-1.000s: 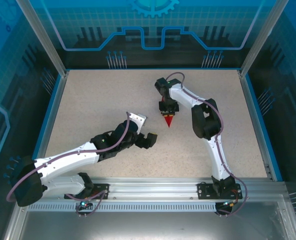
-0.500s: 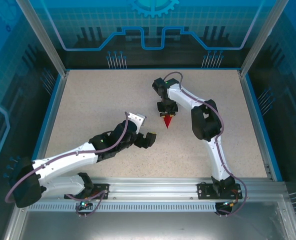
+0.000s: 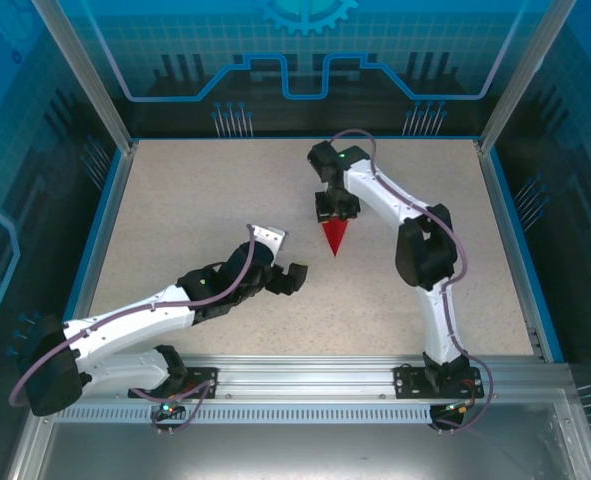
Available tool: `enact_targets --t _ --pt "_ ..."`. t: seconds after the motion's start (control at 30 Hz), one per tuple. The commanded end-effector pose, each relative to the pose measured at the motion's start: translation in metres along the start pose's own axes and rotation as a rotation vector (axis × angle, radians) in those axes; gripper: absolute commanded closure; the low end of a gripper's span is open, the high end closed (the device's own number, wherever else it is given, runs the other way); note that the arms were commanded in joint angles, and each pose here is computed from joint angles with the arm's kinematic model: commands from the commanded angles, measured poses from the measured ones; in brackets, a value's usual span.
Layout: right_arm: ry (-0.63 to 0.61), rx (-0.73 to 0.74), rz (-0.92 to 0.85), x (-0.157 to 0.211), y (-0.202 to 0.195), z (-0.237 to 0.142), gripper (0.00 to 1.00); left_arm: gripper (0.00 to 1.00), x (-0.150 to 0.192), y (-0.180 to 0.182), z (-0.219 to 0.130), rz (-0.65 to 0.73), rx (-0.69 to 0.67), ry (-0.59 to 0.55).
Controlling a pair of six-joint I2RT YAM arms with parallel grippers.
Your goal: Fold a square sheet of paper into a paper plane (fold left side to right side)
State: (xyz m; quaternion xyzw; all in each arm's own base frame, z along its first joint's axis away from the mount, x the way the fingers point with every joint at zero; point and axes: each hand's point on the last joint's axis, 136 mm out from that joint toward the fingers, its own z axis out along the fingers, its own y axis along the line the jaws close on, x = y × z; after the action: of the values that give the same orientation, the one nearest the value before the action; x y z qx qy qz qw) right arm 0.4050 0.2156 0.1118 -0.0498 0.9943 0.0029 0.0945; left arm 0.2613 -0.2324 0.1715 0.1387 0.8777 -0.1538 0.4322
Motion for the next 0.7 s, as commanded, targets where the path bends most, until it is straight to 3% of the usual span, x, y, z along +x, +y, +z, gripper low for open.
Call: enact_targets --t 0.0,0.13,0.23,0.33,0.5,0.67 --pt "-0.152 -0.055 -0.075 0.005 0.003 -0.079 0.41 0.02 -0.009 0.035 0.000 -0.120 -0.138 -0.003" --pt "-0.336 -0.073 -0.106 0.015 -0.021 -0.140 0.22 0.02 -0.017 0.078 0.000 -0.302 -0.169 -0.032" --pt "-0.459 -0.078 -0.122 0.032 -0.043 -0.167 0.06 0.02 -0.033 0.109 -0.013 -0.351 -0.219 -0.112" --pt "-0.576 -0.051 -0.085 0.048 -0.076 -0.173 0.01 0.01 -0.048 0.137 -0.033 -0.375 -0.278 -0.211" --pt "-0.746 -0.017 0.096 0.078 -0.146 -0.149 0.00 0.02 -0.055 0.175 -0.068 -0.395 -0.388 -0.406" --pt "-0.862 0.118 0.190 0.102 -0.197 -0.096 0.01 0.02 -0.040 0.194 -0.073 -0.282 -0.502 -0.433"
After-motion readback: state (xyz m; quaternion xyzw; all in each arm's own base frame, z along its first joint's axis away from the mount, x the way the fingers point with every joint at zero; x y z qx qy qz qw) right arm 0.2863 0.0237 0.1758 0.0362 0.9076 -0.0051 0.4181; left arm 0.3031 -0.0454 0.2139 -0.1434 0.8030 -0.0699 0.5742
